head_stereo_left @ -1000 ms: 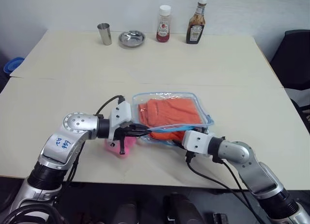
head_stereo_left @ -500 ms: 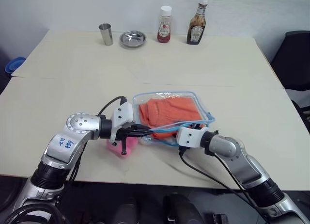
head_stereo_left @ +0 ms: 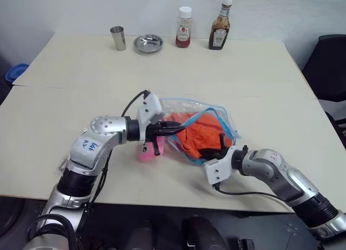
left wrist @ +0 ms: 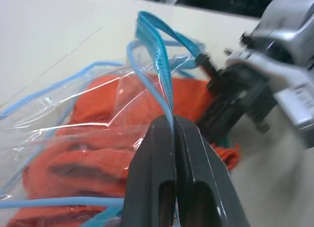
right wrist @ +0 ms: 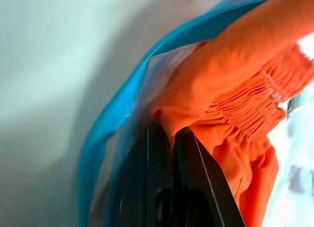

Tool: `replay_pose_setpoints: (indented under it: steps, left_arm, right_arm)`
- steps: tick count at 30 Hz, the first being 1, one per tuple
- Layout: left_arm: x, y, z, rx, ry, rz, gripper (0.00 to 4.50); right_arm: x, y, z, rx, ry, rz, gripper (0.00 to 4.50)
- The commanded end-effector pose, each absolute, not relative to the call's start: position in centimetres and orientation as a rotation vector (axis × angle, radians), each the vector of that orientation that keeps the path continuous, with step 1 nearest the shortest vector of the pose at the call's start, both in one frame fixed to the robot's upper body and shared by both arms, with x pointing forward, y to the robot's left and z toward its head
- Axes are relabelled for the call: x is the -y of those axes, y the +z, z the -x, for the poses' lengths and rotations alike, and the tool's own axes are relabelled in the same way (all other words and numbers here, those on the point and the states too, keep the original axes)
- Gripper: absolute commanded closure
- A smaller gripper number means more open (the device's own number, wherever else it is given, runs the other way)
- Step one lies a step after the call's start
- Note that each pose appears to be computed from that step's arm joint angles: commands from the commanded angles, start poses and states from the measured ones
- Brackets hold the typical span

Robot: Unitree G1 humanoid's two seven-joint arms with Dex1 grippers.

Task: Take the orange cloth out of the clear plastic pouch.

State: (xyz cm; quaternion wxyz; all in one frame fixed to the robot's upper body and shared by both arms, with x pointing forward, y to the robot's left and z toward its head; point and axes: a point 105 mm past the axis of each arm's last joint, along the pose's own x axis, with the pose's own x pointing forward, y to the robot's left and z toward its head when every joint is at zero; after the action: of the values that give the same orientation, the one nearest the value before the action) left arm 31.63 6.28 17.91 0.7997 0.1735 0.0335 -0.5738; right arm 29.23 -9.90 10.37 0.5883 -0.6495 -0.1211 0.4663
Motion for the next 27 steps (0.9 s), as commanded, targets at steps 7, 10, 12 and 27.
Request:
replay_pose_setpoints:
  steps: [7, 10, 12, 27]
  left_arm:
    - [-9.6, 15.1, -35.4, -0.098, -1.009, -0.682, 4.50]
    - [-10.4, 15.4, -36.8, -0.089, -0.931, -0.718, 4.50]
    - [-11.2, 15.8, -37.6, -0.088, -0.886, -0.723, 4.50]
    - [-14.3, 14.9, -27.8, -0.159, -1.309, -0.769, 4.50]
  right_arm:
    - [11.7, 11.4, -21.1, 0.481, 1.497, 1.537, 4.49]
    - [13.8, 10.8, -19.7, 0.403, 1.587, 1.545, 4.49]
    - [15.5, 10.6, -20.0, 0.331, 1.581, 1.572, 4.49]
    - [29.0, 14.7, -29.2, -0.090, 0.680, 1.114, 4.49]
